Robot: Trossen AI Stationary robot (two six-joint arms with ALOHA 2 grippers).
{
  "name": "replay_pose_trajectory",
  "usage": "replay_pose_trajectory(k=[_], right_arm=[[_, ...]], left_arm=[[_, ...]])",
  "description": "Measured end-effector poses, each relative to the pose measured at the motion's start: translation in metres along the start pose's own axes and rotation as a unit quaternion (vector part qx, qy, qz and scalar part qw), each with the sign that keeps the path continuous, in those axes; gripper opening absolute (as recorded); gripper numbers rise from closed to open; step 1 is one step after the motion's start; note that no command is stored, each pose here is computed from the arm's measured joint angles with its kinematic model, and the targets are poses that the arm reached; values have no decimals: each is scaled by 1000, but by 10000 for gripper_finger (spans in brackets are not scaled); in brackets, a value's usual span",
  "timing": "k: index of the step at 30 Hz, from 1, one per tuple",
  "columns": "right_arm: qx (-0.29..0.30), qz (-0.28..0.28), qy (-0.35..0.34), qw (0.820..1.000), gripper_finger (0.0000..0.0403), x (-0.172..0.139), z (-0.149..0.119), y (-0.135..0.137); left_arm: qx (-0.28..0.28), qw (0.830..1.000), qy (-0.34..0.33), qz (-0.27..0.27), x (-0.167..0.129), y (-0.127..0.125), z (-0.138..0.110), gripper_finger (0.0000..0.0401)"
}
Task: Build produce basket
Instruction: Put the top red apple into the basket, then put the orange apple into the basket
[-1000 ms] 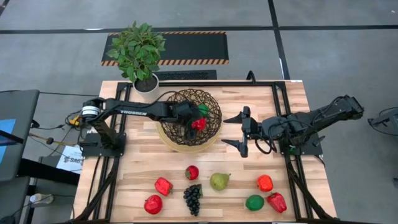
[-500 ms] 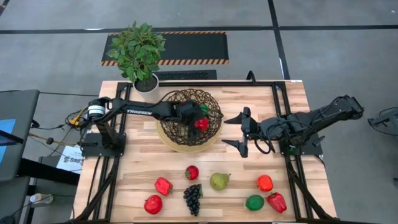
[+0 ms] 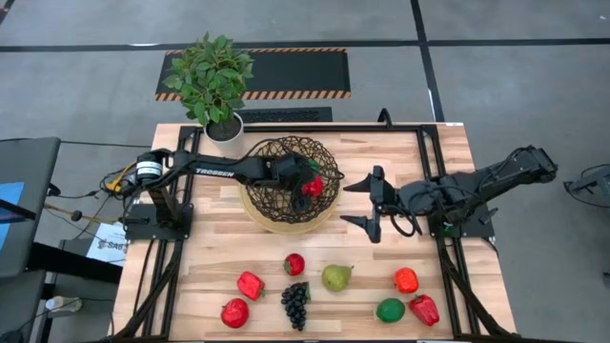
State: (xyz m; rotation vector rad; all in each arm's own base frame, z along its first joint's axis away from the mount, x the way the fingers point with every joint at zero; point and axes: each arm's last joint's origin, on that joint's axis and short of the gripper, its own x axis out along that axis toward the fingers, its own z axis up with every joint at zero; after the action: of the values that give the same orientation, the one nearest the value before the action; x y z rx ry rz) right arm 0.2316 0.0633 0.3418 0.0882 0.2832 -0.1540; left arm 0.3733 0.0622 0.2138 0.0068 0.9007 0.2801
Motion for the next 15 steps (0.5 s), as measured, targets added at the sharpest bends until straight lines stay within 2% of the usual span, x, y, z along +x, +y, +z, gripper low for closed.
replay_pose_trajectory(k=[9,15], right_arm=[[-3,-3,-1,1000,379,0,0,-1],[-12,-14,-1,1000,379,3,1,-6]], left_arm=[[14,1000,-11,3,-1,-3,2,372],[-4,1000,-11,3,0,-3,2,386]])
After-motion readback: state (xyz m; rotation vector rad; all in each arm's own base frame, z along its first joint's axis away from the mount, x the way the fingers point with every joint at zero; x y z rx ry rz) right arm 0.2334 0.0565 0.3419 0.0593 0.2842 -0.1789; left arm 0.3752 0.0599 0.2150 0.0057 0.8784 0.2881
